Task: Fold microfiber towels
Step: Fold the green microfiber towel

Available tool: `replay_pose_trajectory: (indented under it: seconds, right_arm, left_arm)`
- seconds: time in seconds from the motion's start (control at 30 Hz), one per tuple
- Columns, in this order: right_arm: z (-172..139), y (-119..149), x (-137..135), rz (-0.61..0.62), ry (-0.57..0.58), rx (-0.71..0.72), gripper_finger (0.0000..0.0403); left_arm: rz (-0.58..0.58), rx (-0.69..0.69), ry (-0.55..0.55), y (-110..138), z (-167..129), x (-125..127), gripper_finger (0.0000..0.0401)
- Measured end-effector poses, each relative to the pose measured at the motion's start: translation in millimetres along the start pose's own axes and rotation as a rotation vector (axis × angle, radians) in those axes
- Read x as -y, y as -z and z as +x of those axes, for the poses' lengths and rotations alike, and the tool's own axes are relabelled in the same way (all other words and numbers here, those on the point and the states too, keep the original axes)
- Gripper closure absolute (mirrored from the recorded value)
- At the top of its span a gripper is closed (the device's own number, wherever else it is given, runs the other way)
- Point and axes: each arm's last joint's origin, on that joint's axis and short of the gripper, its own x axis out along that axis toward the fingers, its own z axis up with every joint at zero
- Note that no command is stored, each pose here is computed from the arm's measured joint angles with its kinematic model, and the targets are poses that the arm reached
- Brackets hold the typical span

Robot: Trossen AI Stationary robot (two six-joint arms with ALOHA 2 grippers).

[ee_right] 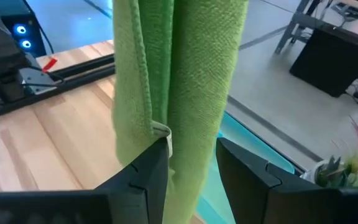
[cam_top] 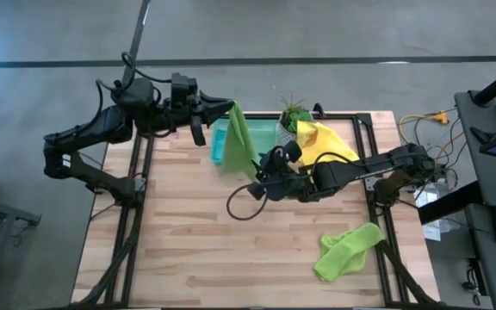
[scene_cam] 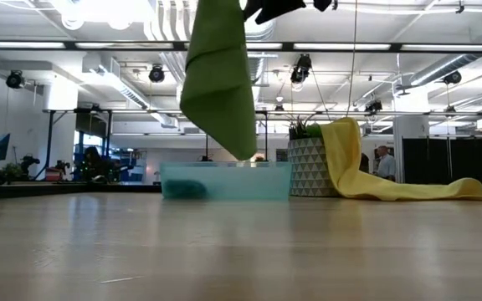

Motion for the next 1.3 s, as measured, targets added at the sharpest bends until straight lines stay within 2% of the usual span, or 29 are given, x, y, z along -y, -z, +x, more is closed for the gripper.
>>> replay_pose_trajectory:
  seconds: [0.23, 0.63, 0.83, 1.0, 1.2, 1.3]
  right_arm:
    - [10, 4, 0, 0.031, -0.059, -0.019, 0.0273]
    - [17, 4, 3, 0.012, -0.052, -0.007, 0.0271]
    - [22, 7, -3, 0.001, -0.173, 0.007, 0.0282]
    - [27, 12, -5, 0.016, -0.226, 0.015, 0.0306]
    - [28, 10, -4, -0.028, -0.262, 0.027, 0.0383]
    - [26, 8, -3, -0.042, -0.271, 0.033, 0.0392]
  left_arm:
    - [-0.003, 0.035, 0.013, -3, 0, 1, 0.0401]
    - [-0.013, 0.088, 0.036, -9, 0, 3, 0.0401]
    - [-0.037, 0.096, 0.044, -10, -1, 4, 0.0401]
    - [-0.04, 0.117, 0.052, -12, -1, 4, 0.0401]
    - [-0.04, 0.115, 0.051, -11, -1, 4, 0.0401]
    - [-0.039, 0.115, 0.05, -11, -1, 4, 0.0401]
